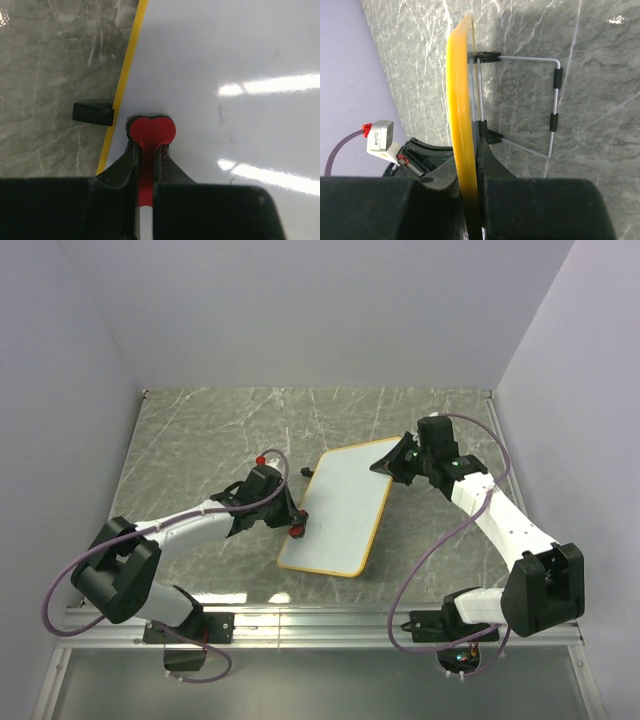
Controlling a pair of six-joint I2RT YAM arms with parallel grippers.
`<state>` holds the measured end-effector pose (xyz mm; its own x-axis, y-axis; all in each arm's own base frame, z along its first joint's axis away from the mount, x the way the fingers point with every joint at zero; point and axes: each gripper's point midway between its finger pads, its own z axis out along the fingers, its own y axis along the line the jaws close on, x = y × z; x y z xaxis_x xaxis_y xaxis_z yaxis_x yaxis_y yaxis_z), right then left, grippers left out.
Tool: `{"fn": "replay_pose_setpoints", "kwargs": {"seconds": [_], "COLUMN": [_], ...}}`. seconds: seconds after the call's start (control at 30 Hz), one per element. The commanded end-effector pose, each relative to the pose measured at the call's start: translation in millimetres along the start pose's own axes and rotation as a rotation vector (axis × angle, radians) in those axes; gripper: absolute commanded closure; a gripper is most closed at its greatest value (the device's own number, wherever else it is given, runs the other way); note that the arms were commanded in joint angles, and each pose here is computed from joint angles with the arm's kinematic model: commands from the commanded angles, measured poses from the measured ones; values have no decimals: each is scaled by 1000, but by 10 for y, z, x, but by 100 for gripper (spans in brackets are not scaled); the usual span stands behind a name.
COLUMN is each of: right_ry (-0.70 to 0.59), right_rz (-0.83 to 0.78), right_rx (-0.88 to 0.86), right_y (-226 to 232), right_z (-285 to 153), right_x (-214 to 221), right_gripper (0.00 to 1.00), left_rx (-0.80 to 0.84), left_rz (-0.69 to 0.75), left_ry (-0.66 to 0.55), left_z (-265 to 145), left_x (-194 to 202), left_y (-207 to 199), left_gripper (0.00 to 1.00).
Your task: Erase the whiteboard
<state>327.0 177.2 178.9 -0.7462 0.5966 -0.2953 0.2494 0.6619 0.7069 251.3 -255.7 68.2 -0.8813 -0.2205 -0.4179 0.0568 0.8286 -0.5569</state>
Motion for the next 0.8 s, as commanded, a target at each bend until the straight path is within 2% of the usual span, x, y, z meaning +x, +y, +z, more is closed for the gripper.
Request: {"fn": "replay_pose_setpoints", "kwargs": {"seconds": [0.0,0.2,0.4,0.53,0.77], "right_ry": [-117,-126,-134,-137,-134], "right_rz": [50,72,84,93,95], "right_rx": [108,112,120,118,128], "right_y": [-143,-160,-161,-145,-150], "right_z": [-68,-56,-12,20,52], "right_x": [-219,-224,-259,-286,-297], "right_gripper": [100,100,100,100,100], "left_rx": [106,210,319,308,212], "left_rz": [83,97,86,64,59], "left_ry": [72,41,40,46,118], "left_z": [-46,-287,-541,-522,-232], "left_x": [88,-206,-253,-177,101], "left_y": [-323,-808,-1235,-1150,-697], "left_gripper": [100,100,100,100,100]}}
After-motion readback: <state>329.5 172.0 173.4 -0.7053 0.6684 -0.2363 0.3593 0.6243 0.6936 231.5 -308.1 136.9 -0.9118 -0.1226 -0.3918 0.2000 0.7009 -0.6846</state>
